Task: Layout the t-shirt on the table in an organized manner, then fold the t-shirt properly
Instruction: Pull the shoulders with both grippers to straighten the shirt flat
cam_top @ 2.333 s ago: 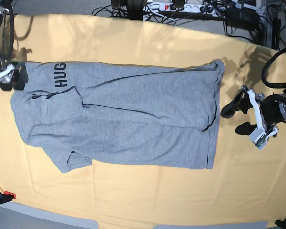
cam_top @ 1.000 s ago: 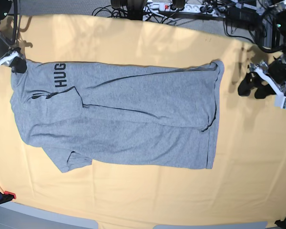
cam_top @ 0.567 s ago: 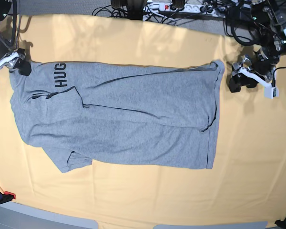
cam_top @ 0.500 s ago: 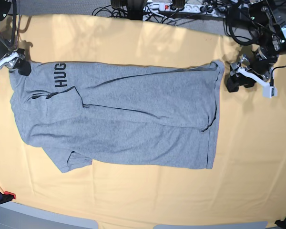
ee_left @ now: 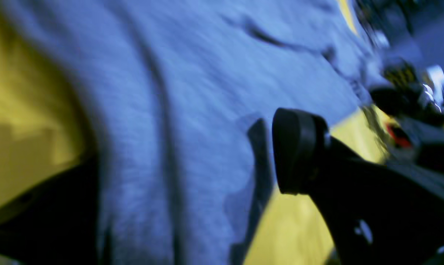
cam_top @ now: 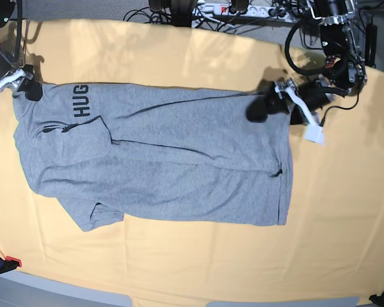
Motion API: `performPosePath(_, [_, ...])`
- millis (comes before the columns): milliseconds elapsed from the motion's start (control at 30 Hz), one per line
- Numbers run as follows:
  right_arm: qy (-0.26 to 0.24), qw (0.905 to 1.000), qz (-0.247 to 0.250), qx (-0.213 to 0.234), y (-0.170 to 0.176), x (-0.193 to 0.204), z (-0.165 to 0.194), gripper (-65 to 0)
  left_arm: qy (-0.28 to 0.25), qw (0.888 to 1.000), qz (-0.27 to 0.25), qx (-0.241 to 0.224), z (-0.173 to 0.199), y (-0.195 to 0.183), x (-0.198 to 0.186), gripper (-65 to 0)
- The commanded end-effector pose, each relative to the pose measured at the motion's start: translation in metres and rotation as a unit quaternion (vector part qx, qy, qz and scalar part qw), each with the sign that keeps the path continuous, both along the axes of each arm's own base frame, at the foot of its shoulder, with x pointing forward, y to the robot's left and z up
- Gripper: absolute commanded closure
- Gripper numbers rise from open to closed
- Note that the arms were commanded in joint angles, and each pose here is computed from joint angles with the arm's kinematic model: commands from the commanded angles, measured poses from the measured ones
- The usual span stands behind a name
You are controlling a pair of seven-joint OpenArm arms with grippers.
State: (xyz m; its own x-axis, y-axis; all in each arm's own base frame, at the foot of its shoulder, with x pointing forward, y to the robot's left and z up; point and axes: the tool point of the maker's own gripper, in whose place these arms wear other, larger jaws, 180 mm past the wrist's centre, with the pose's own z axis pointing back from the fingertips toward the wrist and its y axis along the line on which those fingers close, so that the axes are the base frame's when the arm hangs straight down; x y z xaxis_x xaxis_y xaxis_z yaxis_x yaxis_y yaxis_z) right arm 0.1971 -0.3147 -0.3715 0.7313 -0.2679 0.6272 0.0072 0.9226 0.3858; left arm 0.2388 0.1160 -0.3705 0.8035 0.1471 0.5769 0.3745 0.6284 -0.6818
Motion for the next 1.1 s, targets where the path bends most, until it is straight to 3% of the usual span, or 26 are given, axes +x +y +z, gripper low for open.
performPosePath(0, [-0.015, 0.9998, 0.004, -0.009, -0.005, 0.005, 0.011, -34.5, 0.047, 0.998, -0.036, 0.030, -0.019, -0.002, -0.022, -44.9])
performPosePath(167, [-0.014, 0.9998, 0.005, -0.009, -0.005, 0.005, 0.010, -34.5, 0.056, 0.994, -0.067, 0.068, -0.025, 0.011, -0.031, -44.9])
performPosePath(233, [-0.014, 0.9998, 0.005, -0.009, -0.005, 0.005, 0.010, -34.5, 0.046, 0.994, -0.055, 0.084, -0.022, 0.025, -0.025, -40.4])
performPosePath(300, [-0.015, 0.9998, 0.005, -0.009, -0.005, 0.005, 0.010, -34.5, 0.035, 0.994, -0.034, 0.095, -0.017, 0.040, -0.016, -28.1])
performPosePath(400, [-0.017, 0.9998, 0.005, -0.007, -0.005, 0.006, 0.011, -34.4, 0.018, 0.995, 0.002, 0.100, -0.008, 0.057, -0.001, -1.2])
performPosePath(467, [-0.017, 0.9998, 0.004, -0.008, -0.005, 0.006, 0.011, -30.9, 0.005, 0.995, 0.011, 0.099, -0.004, 0.060, 0.005, 0.0])
performPosePath(500, [-0.017, 0.9998, 0.004, -0.008, -0.005, 0.006, 0.011, -25.6, 0.000, 0.995, 0.012, 0.098, -0.003, 0.060, 0.006, 0.0])
performPosePath(600, [-0.016, 0.9998, 0.005, -0.009, -0.005, 0.006, 0.011, -0.4, -0.009, 0.995, 0.005, 0.098, 0.000, 0.059, 0.009, 0.0])
performPosePath(800, [-0.012, 0.9995, 0.015, -0.027, -0.016, 0.007, 0.019, 0.0, -0.023, 0.995, -0.040, 0.088, 0.009, 0.051, 0.006, 0.0])
performPosePath(1067, [0.005, 0.9988, 0.049, -0.005, -0.013, 0.000, 0.029, 0.0, -0.028, 0.994, -0.093, 0.042, 0.039, 0.055, -0.005, 0.0])
